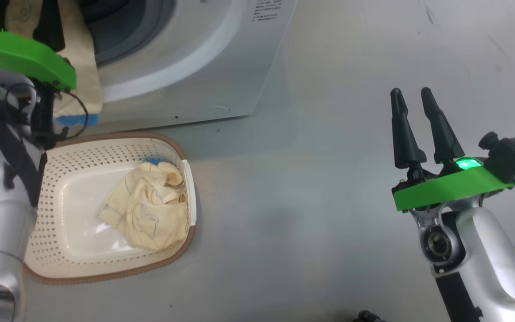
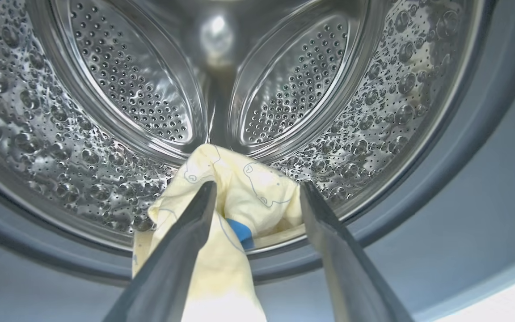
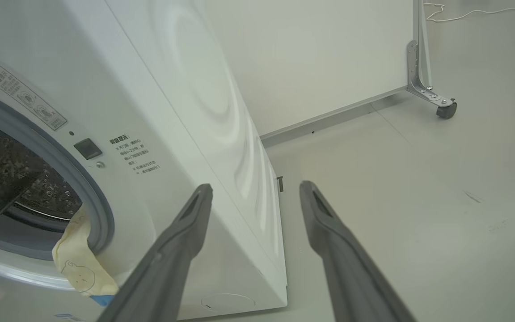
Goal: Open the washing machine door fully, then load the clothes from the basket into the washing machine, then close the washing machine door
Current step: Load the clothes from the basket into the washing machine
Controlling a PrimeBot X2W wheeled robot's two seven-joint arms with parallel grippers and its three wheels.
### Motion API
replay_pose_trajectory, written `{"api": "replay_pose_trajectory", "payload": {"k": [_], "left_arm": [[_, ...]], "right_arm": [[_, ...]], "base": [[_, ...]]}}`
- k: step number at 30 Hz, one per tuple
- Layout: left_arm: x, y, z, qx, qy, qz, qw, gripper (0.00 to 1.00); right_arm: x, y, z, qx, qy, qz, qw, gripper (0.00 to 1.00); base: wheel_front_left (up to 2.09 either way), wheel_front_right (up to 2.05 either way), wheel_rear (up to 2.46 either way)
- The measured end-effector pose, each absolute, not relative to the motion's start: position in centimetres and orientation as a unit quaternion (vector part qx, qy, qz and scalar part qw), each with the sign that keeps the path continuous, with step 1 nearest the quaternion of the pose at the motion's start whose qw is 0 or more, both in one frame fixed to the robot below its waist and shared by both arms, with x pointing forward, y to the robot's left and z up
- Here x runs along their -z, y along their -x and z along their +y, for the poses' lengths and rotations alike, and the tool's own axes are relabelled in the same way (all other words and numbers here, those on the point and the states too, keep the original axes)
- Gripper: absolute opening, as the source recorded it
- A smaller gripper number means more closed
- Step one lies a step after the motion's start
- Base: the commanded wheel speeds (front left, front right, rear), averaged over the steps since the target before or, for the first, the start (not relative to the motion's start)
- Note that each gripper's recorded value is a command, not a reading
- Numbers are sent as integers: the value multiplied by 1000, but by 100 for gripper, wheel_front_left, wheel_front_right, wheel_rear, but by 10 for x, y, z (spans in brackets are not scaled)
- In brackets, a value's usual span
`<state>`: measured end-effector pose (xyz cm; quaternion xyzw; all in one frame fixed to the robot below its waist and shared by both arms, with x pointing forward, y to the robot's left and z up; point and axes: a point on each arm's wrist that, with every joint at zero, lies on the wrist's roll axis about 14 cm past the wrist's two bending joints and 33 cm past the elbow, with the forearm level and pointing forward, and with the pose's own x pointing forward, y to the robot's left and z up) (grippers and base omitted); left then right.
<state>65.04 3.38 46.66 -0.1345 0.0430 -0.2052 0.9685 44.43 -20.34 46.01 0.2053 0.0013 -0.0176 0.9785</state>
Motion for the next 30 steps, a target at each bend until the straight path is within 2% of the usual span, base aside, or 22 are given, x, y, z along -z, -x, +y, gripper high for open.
{"api": "replay_pose_trajectory", "payload": {"k": [10, 30], "left_arm": [[-479, -609, 57, 182, 147, 35, 972, 100], [-492, -510, 110, 146, 97, 23, 984, 100]], "right_arm": [[-482, -438, -207, 5, -193, -20, 981, 100], [-497, -392, -206, -12, -183, -26, 983, 100]], "base": [[0, 0, 0], [0, 0, 0]]}}
